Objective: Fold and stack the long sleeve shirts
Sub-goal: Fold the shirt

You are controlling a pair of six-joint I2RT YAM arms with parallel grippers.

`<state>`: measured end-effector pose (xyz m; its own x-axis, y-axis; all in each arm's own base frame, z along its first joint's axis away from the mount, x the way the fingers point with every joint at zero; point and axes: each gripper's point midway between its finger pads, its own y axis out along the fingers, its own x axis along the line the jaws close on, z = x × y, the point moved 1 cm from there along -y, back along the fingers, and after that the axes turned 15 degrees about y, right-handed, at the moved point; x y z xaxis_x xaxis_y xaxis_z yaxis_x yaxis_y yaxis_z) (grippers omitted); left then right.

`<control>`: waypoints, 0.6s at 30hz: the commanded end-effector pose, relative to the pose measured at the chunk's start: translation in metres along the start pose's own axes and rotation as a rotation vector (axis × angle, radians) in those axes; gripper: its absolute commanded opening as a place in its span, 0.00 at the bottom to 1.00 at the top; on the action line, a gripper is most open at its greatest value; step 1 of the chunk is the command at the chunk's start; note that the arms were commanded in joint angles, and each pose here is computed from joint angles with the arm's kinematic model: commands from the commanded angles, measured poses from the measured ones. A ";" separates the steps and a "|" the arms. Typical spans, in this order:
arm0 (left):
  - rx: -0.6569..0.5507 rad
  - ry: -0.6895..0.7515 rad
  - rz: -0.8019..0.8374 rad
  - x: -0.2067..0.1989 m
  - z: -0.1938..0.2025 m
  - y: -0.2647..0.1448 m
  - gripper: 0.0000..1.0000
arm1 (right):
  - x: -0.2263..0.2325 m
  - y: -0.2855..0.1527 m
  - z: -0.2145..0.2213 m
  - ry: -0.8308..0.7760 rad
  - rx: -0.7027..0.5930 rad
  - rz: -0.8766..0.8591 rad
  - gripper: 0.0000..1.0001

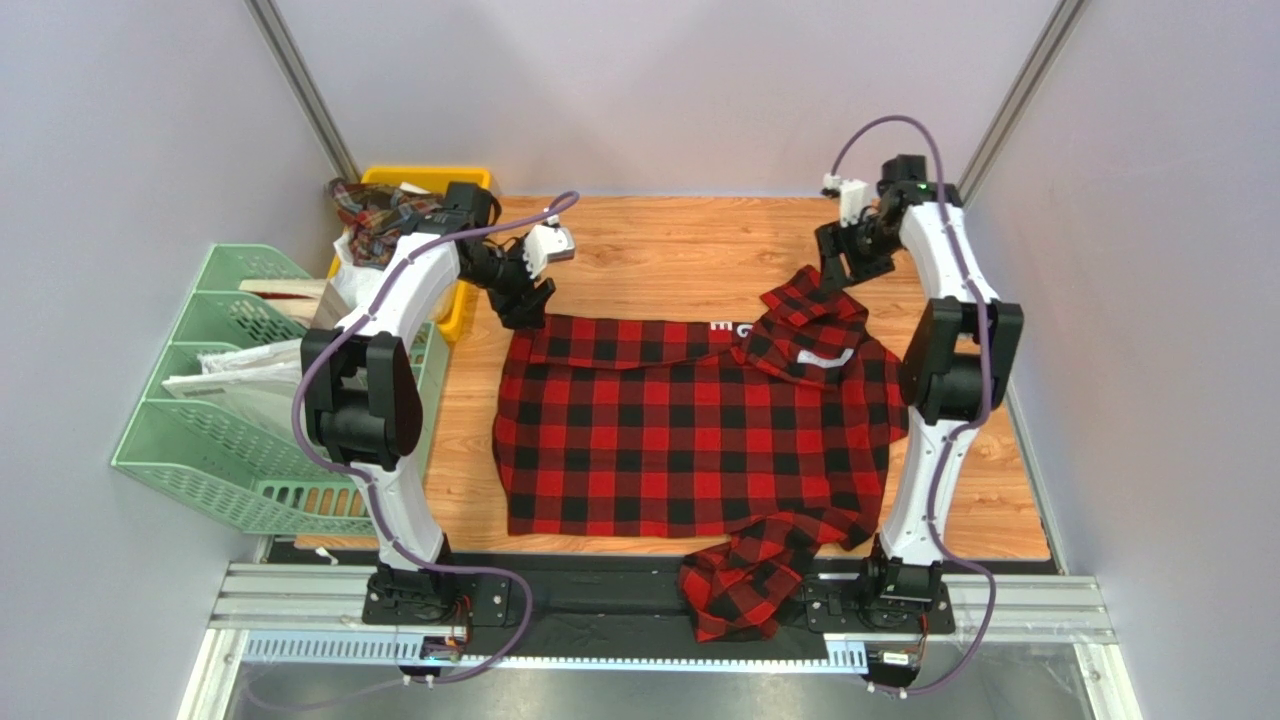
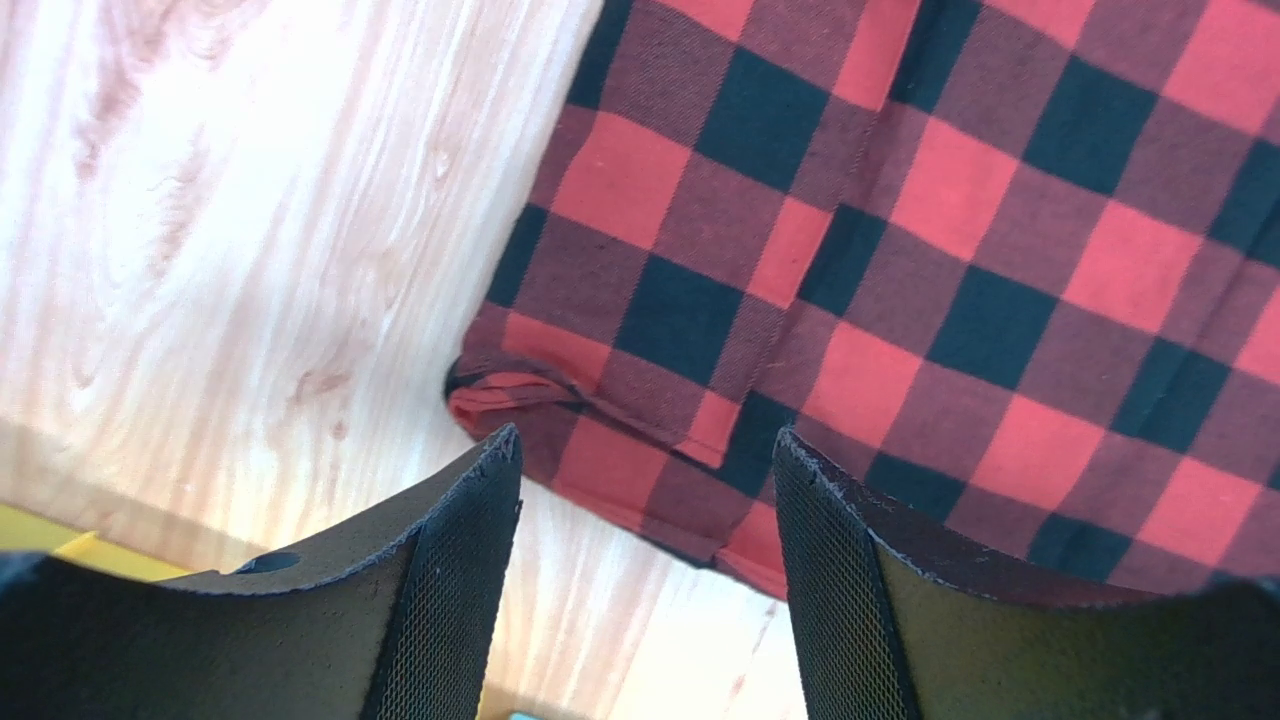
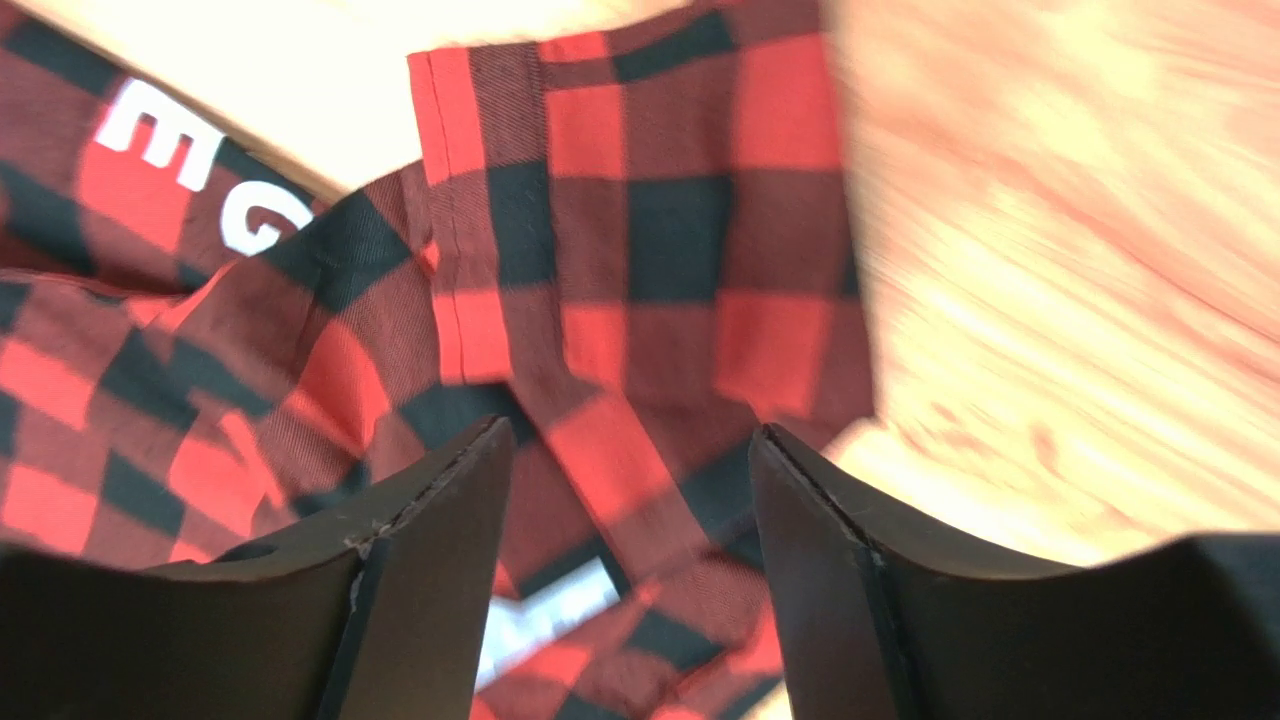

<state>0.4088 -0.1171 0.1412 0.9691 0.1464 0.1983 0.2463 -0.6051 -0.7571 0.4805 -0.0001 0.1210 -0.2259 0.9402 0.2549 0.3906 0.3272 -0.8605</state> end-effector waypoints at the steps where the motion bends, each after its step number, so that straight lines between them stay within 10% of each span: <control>1: -0.070 -0.029 -0.010 -0.001 -0.022 -0.013 0.69 | 0.011 0.022 -0.009 -0.102 0.025 0.066 0.67; 13: -0.060 -0.049 0.021 -0.013 -0.015 -0.008 0.70 | 0.023 0.083 -0.001 -0.214 0.115 0.125 0.72; 18: -0.054 -0.048 0.025 -0.012 -0.014 -0.007 0.70 | 0.018 0.090 -0.002 -0.224 0.124 0.162 0.51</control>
<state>0.4004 -0.1206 0.1382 0.9739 0.1810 0.1368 0.2210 -0.6201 -0.7527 0.4916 0.0520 0.0390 -0.3521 0.9309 0.0976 0.2541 0.1954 -0.9473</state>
